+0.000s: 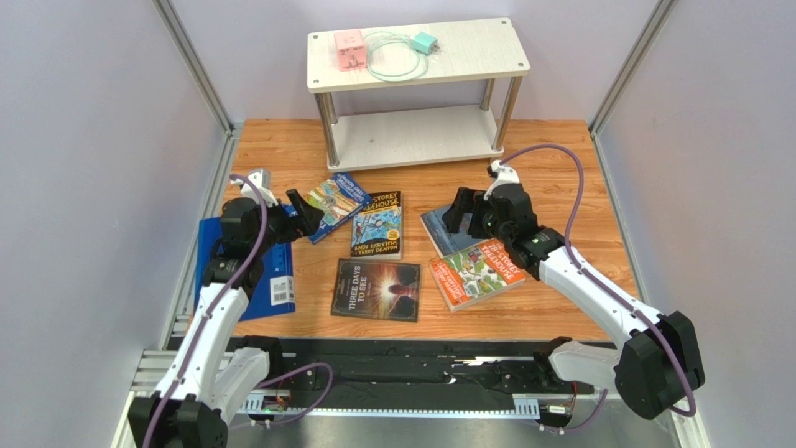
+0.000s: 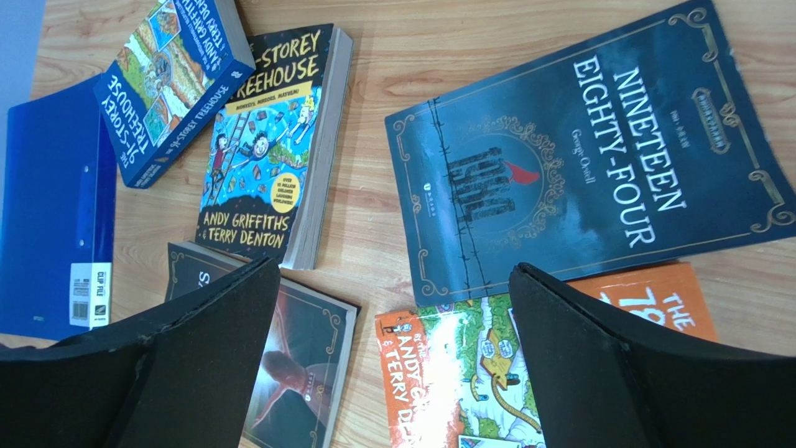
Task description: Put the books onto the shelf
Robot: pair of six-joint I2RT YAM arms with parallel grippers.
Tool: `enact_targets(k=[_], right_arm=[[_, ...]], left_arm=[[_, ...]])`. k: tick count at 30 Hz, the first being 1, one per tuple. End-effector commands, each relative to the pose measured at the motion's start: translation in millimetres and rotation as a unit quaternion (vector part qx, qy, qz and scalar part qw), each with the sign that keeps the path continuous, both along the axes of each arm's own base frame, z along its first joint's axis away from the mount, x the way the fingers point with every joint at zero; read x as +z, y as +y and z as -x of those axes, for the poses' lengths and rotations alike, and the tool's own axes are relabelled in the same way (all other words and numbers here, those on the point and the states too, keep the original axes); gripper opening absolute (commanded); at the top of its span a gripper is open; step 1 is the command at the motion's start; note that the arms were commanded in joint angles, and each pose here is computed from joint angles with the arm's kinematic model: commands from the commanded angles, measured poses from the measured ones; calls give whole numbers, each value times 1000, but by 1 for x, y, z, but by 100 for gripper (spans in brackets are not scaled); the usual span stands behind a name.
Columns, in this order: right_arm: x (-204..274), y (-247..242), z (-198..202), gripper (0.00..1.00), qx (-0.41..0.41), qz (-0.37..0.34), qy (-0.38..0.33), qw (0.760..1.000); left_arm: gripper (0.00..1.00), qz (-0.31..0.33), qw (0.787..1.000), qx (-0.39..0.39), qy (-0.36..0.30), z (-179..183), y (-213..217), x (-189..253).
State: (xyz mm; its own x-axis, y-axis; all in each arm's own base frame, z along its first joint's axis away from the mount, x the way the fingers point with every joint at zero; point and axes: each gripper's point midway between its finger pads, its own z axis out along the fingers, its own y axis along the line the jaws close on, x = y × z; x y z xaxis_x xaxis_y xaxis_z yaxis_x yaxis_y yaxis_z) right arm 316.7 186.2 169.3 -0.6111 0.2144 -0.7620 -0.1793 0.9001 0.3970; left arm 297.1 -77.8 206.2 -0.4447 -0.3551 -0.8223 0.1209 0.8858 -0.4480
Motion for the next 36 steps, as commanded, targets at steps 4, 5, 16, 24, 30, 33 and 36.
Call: enact_targets(k=[4,5,16,24,30,33,36], right_arm=[[-1,39,-11,100,43,-68,15,997],[8,50,-16,100,57,-76,10,995],[-34,129,-66,98,151,-122,103,976],[-76,156,-77,87,167,-157,173,958],[-104,157,-73,87,159,-156,202,954],[-100,164,-72,86,172,-178,186,951],[-92,175,-67,81,191,-201,178,944]], left_arm=[[100,50,990,46,122,-18,-2,-55],[100,65,989,21,129,-20,-12,-54],[0,42,957,-89,274,-68,-62,-102],[0,16,927,-91,364,-68,-72,-151],[0,-12,907,-90,411,-59,-79,-179],[0,-7,901,-106,421,-55,-92,-182],[0,-12,900,-109,423,-55,-100,-181]])
